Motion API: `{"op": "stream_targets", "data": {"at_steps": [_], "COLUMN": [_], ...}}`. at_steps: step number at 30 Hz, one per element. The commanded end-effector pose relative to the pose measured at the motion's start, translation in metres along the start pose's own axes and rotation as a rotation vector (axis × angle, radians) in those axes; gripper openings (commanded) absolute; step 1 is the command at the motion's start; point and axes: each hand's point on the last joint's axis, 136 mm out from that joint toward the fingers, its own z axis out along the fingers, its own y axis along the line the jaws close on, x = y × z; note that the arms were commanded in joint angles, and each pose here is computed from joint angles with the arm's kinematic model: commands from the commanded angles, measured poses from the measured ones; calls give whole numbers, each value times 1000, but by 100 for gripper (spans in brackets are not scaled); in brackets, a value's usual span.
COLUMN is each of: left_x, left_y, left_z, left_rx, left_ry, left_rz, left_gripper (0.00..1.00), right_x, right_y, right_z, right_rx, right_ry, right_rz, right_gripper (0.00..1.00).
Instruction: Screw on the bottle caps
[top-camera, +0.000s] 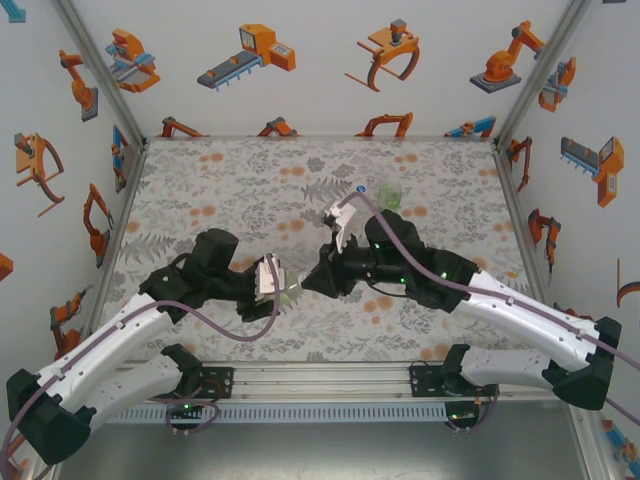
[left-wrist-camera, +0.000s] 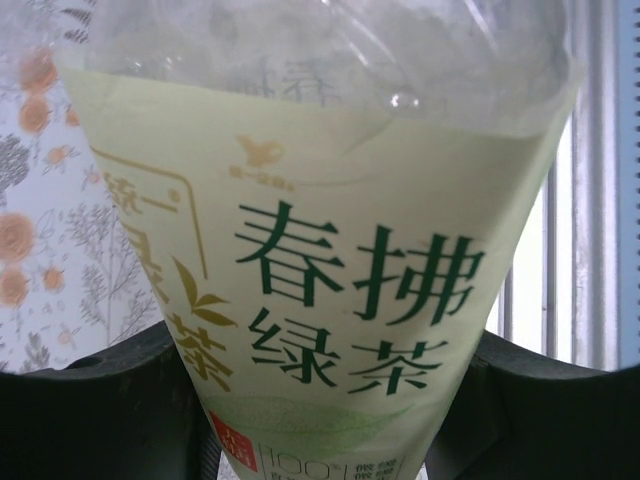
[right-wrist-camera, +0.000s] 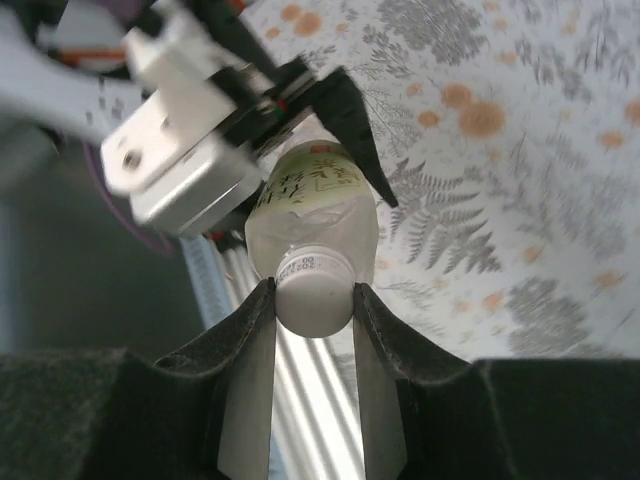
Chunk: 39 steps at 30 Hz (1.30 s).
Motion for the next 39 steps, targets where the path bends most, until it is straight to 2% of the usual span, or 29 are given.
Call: {"op": "stream_targets", "data": {"at_steps": [1,5,12,13,14,16,19,23,27,32,36,39], "left_x": [-13,-9,-6,-6,-7,-7,-8,-10,-15,-26,-31,-35], "left_y": [10,20,25,24,24,23,21,18,8,-13,-27,-32], "left_z": [-9,-11,-11,-11,-11,-10,-10,-9,-7,-9,-7,-6], "left_rx": [-68,-128,-156,-153,-149,-143,-129,-113,-57,52,142,200], "left_ry": [-19,5,23,23,20,17,9,-1,-39,-118,-164,-176], "left_rz": [48,42,35,35,36,38,40,42,61,82,83,69], "left_gripper": [0,0,0,0,0,0,0,0,0,0,1,1], "right_x": [-13,-3,-5,-6,-9,-16,-30,-46,-49,-19,6,22], "right_y": [-47,-61,-61,-61,-59,-57,-46,-27,3,40,60,63], "right_z": [-2,-5,4,4,3,0,-6,-17,-20,-24,-34,-38], "right_rx": [225,301,300,301,300,294,254,195,61,-162,-326,-393], "right_ry": [-155,-176,-159,-159,-160,-169,-175,-170,-141,-46,18,48], "right_rz": [591,782,782,765,744,684,540,292,-75,-545,-838,-995], "right_gripper": [0,0,0,2,13,26,45,57,58,60,60,58]}}
